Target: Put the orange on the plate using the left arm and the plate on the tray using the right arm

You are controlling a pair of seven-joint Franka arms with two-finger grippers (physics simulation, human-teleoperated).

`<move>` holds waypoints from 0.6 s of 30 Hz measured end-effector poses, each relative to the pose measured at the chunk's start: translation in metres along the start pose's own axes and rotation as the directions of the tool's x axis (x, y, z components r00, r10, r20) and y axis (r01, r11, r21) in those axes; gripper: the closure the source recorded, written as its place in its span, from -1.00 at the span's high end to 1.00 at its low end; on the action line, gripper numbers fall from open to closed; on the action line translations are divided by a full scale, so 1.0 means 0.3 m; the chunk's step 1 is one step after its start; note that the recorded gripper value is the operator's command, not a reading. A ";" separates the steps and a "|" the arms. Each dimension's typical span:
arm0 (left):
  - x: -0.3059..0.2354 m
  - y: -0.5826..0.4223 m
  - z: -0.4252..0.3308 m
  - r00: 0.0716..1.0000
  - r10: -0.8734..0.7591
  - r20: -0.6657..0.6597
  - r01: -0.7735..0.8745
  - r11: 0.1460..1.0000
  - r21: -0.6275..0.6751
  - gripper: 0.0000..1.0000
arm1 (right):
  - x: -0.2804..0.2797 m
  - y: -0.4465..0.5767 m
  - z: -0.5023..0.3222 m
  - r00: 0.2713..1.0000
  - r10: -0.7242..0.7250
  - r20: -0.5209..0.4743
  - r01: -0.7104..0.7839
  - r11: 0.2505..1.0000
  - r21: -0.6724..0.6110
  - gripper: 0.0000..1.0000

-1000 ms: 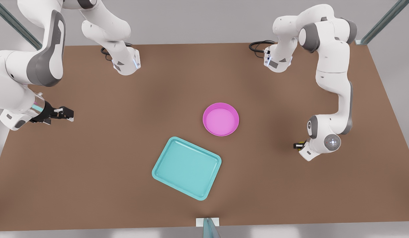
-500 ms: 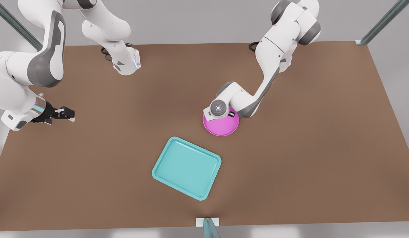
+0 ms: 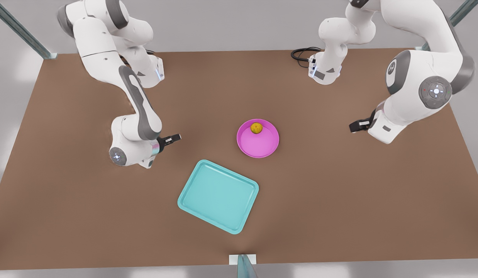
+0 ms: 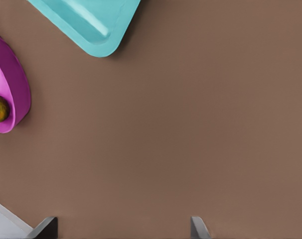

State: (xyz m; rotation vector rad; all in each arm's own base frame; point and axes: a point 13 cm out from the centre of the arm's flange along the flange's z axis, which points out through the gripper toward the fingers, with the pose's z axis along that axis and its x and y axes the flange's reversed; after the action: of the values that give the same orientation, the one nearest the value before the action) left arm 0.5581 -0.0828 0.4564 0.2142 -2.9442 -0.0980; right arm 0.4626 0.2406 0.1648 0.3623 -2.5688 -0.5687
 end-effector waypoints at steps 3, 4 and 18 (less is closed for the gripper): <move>-0.035 0.003 -0.006 1.000 0.022 0.009 -0.022 1.000 0.015 1.00 | -0.069 0.235 0.248 0.997 -0.060 0.055 0.059 0.998 0.011 1.00; -0.040 0.003 -0.003 1.000 0.030 0.008 -0.030 0.999 0.016 1.00 | -0.100 0.294 0.313 0.994 -0.063 0.084 0.063 0.998 0.008 1.00; -0.049 -0.003 0.030 0.994 0.113 -0.010 -0.113 0.994 0.008 1.00 | -0.379 0.646 0.573 0.909 0.126 0.396 -0.084 0.989 -0.120 1.00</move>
State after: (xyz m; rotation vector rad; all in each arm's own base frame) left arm 0.5707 -0.0810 0.4447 0.0488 -2.9389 -0.0693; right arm 0.4434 0.5065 0.0705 0.0718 -2.9142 -0.8004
